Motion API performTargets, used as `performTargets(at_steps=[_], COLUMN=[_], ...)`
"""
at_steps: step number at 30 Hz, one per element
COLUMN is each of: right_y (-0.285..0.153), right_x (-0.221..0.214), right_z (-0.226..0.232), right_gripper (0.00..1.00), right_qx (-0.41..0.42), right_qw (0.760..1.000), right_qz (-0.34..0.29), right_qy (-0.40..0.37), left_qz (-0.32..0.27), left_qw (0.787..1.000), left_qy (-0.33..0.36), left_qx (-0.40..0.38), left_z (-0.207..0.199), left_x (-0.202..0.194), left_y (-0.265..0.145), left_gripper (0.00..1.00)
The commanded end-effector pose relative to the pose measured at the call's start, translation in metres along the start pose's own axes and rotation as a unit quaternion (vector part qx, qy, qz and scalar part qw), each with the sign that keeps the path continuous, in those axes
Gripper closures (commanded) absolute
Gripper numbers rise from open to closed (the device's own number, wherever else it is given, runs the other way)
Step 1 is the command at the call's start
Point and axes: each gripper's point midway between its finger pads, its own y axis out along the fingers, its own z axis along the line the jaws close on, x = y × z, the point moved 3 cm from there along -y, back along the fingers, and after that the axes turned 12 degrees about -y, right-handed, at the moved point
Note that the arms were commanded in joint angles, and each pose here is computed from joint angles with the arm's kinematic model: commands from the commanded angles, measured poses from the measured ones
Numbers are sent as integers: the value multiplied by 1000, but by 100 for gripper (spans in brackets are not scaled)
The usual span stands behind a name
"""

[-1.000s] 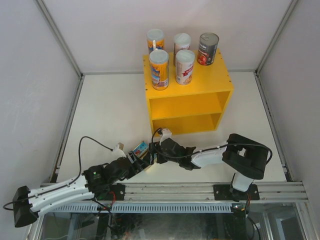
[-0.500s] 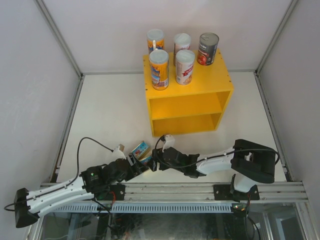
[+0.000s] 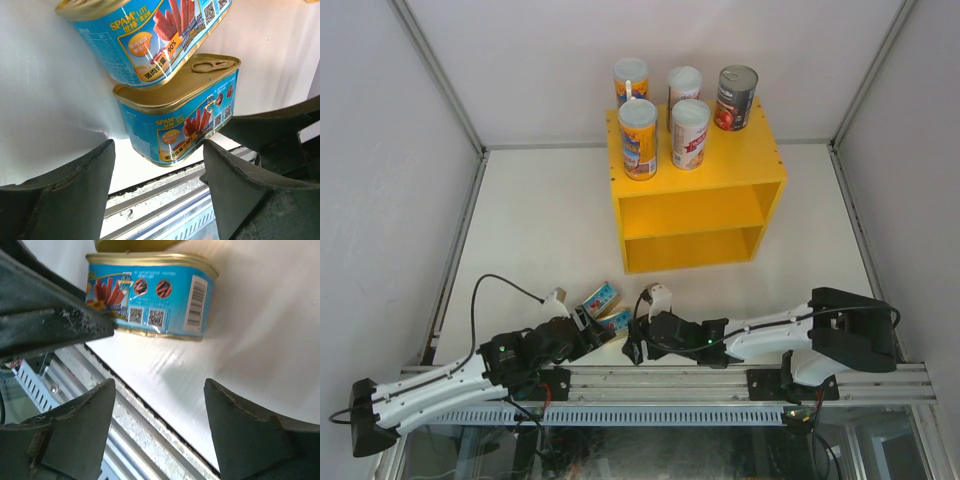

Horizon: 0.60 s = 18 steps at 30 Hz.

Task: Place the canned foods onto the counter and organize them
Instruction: Pick up the canned food from the center of the board.

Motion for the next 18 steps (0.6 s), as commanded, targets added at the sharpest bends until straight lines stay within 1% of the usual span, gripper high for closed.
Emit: performTargets(at_steps=[1, 5, 9, 10, 13, 18], right_y=[-25, -44, -59, -61, -66, -72], right_x=[8, 28, 47, 49, 65, 93], right_z=[0, 3, 12, 12, 21, 32], right_gripper=[27, 25, 25, 24, 23, 23], right_qx=[-3, -6, -5, -10, -11, -28], right_qw=[1000, 1000, 999, 1000, 999, 996], right_qz=[-2, -18, -32, -28, -33, -41], right_qy=[4, 24, 14, 11, 17, 76], left_qz=[-17, -15, -10, -8, -7, -16], left_qw=[998, 999, 999, 999, 999, 999], left_qy=[28, 29, 38, 41, 48, 46], left_qx=[51, 34, 12, 9, 3, -15], left_z=[28, 20, 10, 8, 4, -7], left_x=[7, 7, 7, 7, 8, 15], left_y=[0, -4, -9, -10, -15, -29], left_gripper=[25, 25, 25, 25, 25, 25])
